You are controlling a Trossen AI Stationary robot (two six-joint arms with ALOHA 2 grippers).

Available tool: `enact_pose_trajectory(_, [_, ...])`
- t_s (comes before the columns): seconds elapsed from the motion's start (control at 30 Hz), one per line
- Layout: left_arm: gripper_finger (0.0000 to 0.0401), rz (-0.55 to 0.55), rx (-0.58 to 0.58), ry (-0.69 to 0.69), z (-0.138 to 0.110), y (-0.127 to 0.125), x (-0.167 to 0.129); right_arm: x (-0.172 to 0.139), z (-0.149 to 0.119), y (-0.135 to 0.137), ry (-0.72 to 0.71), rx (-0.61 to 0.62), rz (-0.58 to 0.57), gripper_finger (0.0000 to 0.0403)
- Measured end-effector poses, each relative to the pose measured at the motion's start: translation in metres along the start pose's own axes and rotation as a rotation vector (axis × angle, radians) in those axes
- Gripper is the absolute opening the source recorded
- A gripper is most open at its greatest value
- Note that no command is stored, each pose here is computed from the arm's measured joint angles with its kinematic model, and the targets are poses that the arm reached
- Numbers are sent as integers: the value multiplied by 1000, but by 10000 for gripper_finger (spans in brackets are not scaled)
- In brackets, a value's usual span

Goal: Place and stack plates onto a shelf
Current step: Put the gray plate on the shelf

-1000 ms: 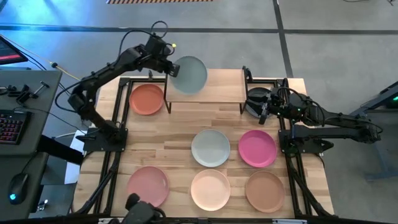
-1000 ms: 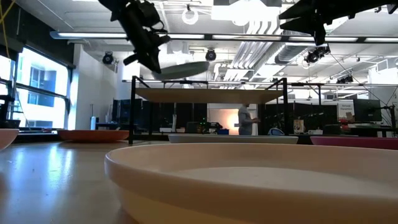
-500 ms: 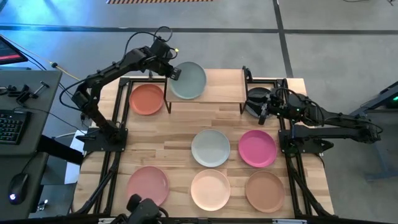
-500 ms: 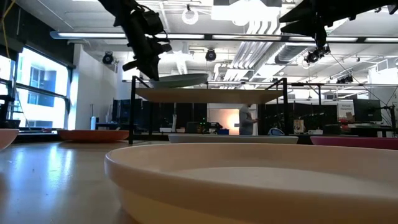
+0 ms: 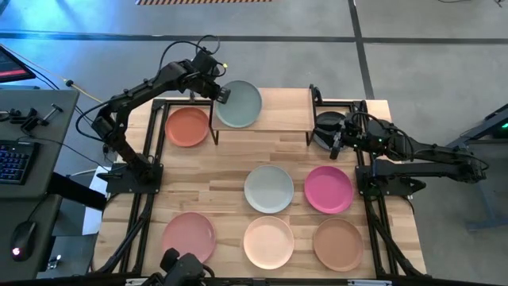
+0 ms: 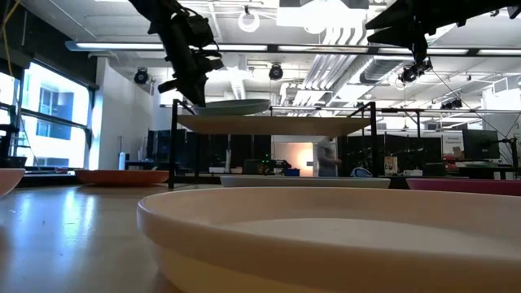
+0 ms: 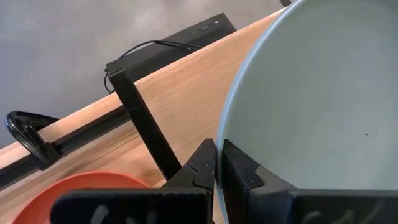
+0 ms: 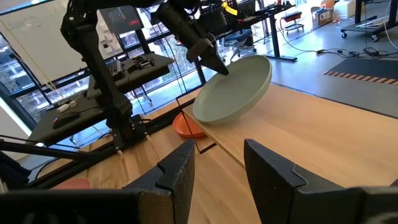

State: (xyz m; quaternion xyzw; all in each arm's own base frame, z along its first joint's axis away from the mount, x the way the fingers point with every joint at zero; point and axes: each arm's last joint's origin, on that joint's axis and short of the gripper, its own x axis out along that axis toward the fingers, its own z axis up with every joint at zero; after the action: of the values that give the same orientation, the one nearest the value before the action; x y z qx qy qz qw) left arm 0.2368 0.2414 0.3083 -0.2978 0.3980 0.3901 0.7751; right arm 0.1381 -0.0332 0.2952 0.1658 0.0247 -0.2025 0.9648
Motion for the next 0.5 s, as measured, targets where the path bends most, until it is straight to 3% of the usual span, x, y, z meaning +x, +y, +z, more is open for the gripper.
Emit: enact_pose_trajectory(0.5, [47,27,-16,-13,1,1,0,0,0,0,3,3,6,129])
